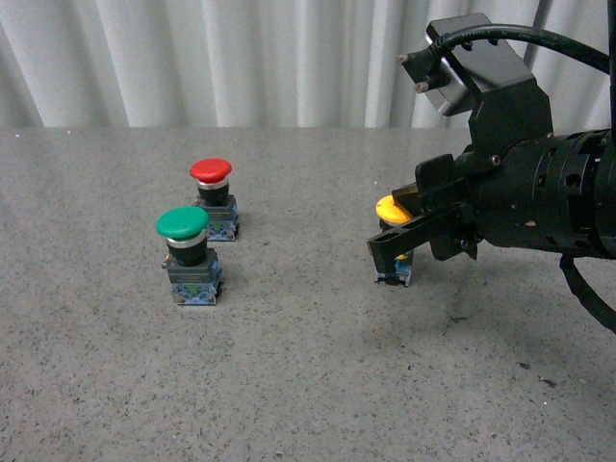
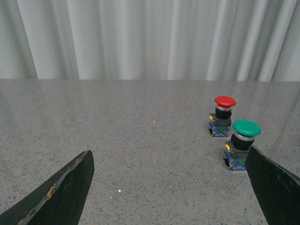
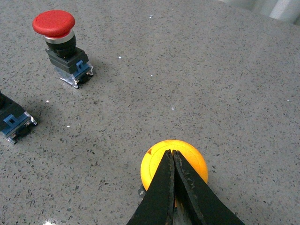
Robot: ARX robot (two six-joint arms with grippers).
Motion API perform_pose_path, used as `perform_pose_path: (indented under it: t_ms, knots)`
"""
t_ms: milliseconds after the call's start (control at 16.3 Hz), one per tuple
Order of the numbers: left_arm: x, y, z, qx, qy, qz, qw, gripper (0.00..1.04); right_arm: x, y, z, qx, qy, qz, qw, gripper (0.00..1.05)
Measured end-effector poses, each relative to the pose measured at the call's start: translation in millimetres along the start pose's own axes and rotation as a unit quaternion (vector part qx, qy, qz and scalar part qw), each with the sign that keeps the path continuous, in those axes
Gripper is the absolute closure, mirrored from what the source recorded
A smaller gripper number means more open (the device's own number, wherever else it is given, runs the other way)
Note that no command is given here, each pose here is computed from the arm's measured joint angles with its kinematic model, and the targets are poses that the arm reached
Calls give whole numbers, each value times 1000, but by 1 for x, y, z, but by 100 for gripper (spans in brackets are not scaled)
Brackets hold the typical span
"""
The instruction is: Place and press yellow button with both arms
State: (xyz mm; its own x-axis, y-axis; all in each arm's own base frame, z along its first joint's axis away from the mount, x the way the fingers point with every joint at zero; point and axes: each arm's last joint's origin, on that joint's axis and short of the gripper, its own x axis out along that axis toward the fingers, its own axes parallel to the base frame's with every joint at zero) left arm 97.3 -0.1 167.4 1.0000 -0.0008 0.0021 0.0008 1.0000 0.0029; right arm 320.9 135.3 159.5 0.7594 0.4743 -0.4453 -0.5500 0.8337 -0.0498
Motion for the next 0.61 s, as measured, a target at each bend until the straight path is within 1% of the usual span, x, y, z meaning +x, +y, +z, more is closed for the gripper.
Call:
perform_pose_path:
  t_ms: [245,430,614]
  knots:
    - [0,0,0,0,0,0,1000,7,-3,0,4,2,-12,1,1000,103]
    - [0,0,0,0,0,0,1000,7,-18,-4,14,10,-26,-6,1000,103]
    - [0,0,0,0,0,0,1000,7,-54,-9,46,20,-101,-1,995,103]
